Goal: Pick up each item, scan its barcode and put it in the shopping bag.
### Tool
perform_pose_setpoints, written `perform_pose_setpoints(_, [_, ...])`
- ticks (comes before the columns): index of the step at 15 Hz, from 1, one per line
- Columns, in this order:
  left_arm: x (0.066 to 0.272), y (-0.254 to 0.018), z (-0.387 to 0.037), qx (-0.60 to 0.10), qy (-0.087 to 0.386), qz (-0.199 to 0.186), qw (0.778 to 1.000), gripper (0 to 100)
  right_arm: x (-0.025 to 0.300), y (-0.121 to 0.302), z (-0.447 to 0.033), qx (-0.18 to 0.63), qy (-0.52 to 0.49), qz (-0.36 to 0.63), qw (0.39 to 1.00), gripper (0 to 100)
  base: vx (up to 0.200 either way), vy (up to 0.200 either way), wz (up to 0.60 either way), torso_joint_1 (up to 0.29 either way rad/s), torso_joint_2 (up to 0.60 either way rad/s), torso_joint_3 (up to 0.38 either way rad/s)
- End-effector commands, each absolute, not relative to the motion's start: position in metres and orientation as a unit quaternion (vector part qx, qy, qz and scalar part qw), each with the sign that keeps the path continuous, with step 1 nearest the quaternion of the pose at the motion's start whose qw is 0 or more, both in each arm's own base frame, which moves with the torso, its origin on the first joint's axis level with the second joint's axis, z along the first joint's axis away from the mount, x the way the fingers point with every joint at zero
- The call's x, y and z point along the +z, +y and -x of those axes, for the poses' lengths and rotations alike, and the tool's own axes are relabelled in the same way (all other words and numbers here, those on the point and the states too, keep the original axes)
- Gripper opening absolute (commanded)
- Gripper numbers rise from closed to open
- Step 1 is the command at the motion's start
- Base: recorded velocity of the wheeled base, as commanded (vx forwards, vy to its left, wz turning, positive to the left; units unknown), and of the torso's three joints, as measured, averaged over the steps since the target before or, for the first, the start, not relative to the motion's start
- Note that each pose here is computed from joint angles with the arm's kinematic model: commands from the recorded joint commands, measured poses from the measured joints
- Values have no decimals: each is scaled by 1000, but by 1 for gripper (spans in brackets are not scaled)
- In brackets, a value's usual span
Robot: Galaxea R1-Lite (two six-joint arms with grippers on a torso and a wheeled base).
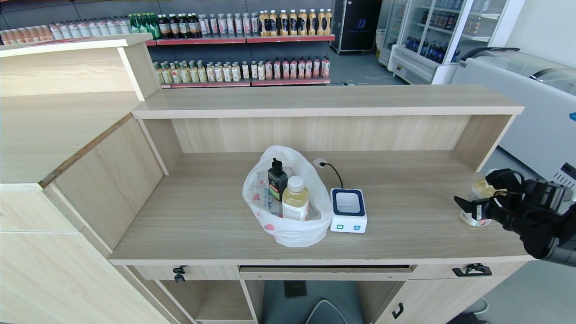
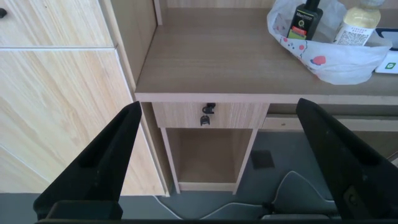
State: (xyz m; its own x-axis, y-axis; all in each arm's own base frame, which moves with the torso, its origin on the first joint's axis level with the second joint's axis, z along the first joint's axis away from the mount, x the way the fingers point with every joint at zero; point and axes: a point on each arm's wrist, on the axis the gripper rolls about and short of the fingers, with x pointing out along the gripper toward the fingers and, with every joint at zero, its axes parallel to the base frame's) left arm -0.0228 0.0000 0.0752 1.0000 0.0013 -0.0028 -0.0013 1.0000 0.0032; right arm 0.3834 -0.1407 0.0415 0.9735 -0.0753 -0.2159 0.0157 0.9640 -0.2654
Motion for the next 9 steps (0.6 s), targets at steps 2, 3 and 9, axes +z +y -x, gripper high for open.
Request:
perform_pose_setpoints(2, [75,0,23,1,2,-2,1000,100,42,-141,-385,-24,111,133,985,0,0,0,0,0,0,0])
perform_pose_setpoints(3, [75,0,23,1,2,-2,1000,100,42,-141,-385,-24,110,134,985,0,0,0,0,0,0,0])
perform_pose_setpoints(9, [75,0,23,1,2,-2,1000,100,42,-141,-385,-21,114,155,981,0,0,0,0,0,0,0])
